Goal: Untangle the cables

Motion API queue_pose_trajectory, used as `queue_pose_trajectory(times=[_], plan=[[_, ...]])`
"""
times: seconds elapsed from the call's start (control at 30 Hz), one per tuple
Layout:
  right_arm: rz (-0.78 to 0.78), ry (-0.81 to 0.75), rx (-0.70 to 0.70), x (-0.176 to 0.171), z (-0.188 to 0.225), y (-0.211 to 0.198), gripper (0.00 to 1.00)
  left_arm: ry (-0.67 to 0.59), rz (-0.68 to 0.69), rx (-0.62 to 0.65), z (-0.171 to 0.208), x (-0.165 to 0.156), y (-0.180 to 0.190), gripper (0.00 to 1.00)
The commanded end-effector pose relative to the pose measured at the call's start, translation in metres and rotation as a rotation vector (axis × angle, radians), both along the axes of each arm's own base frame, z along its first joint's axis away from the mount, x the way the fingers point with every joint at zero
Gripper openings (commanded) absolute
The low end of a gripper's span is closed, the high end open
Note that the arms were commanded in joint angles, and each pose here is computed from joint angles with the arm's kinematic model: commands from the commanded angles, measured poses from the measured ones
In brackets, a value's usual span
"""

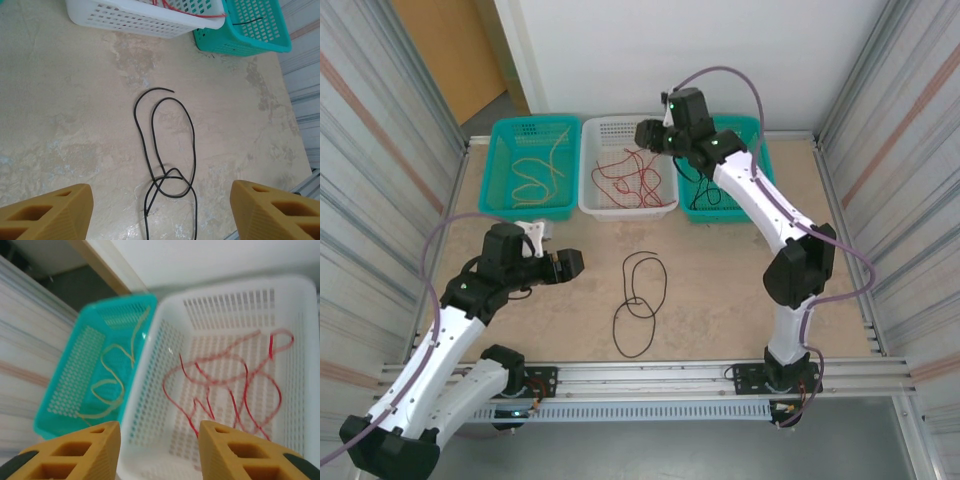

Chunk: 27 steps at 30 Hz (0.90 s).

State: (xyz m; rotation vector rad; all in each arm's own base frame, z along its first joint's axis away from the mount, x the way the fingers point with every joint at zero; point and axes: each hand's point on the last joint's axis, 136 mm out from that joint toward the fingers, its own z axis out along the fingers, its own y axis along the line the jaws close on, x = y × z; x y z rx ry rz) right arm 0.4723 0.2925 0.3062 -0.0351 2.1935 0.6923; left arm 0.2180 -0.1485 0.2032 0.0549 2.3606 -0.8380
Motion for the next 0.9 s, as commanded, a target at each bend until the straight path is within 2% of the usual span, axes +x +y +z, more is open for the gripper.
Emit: queue_pose_trajectory(times=[0.0,0.13,0.27,0.43,0.6,0.87], plan=[[-0.023,-0.012,-0.030,-0.031,0.006,-0.018,0.42,-0.015,-0.060,-0.024,0.000,-0.006,-0.008,0.76],[0.019,-0.025,-0.042,-0.090,0.002,-0.022,0.42,0.045,-0.090,-0.027,-0.020,-0.009,-0.017,0.74],[0.039,0.035,-0.111,-0.160,-0.034,-0.039,0.43,0.106,-0.138,0.020,-0.049,-0.014,-0.040,0.70],[0.021,0.167,-0.175,-0.224,-0.083,-0.071,0.43,0.181,-0.262,0.203,-0.092,-0.022,-0.074,0.65],[-0.040,0.185,-0.152,-0.243,-0.092,-0.094,0.44,0.295,-0.358,0.389,-0.133,-0.022,-0.084,0.48],[-0.070,0.152,-0.113,-0.236,-0.075,-0.095,0.45,0.344,-0.417,0.488,-0.163,-0.027,-0.105,0.41]])
